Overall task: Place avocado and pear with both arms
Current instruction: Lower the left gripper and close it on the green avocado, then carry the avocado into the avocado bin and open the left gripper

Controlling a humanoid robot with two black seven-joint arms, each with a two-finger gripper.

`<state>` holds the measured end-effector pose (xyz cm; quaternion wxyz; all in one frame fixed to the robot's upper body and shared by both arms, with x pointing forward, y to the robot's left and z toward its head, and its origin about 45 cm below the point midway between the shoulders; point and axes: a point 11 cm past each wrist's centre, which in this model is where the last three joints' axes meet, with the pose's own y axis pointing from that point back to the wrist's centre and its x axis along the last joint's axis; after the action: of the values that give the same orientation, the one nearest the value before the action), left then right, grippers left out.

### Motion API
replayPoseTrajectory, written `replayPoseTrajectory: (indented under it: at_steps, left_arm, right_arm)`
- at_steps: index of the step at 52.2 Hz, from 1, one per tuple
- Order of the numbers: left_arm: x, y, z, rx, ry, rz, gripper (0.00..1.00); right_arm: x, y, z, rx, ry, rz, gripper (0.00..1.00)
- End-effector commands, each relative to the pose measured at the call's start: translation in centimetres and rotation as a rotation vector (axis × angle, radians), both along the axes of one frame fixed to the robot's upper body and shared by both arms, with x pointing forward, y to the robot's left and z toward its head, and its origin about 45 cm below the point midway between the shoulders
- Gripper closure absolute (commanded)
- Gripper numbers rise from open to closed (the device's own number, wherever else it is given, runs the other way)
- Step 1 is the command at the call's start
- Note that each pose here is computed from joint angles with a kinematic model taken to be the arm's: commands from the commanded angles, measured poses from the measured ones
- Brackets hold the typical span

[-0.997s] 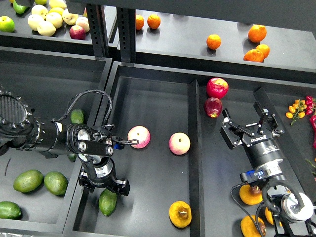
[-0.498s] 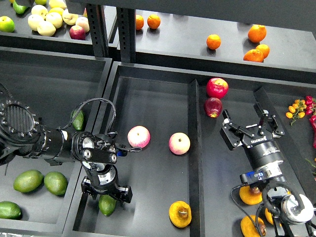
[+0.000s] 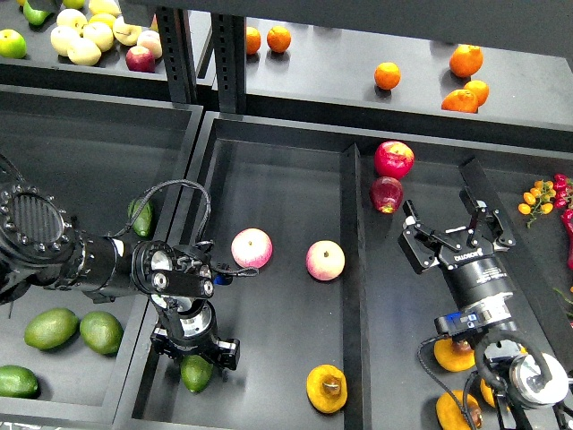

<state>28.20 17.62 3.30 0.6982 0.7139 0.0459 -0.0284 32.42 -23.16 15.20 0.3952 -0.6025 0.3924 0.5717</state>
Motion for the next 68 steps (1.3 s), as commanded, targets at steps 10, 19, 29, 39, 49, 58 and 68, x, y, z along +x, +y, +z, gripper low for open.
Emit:
replayPoseTrajectory:
  at_steps: [10,19,29,39,49,58,68]
  left_arm:
    - [-0.1,-0.7,0.2,-0.038,0.024,0.062,0.69]
    - [0.1,-1.3,0.7,-0.054,0.026,0.066,0.77]
    - [1.4,-2.2,2.4,-0.085,0.002,0.074,0.78]
    - [5.0,-2.8,6.5,-0.162,-0.078,0.114,0.78]
    - [8.8,1.5,9.8,-0.145,-0.183,0.205,0.77]
    - [11.0,9.6,12.1,-0.097,-0.270,0.370,0.77]
    - [11.3,15.7,13.1,-0.045,-0.320,0.485,0.76]
  right_arm:
    - [0.0,0.0,0.0,0.000,-0.001,0.000,0.01]
    - [0.0,0.0,0.1,0.001,-0.004,0.001,0.01]
    - [0.0,0.1,0.2,0.001,-0.007,0.001,0.01]
    - [0.1,-0.1,0.5,0.003,-0.020,-0.003,0.01]
    - [0.1,-0.4,1.0,0.007,-0.056,-0.012,0.01]
    - [0.1,-0.3,1.1,0.008,-0.061,-0.011,0.01]
    - [0.7,-0.4,1.8,0.010,-0.079,-0.014,0.01]
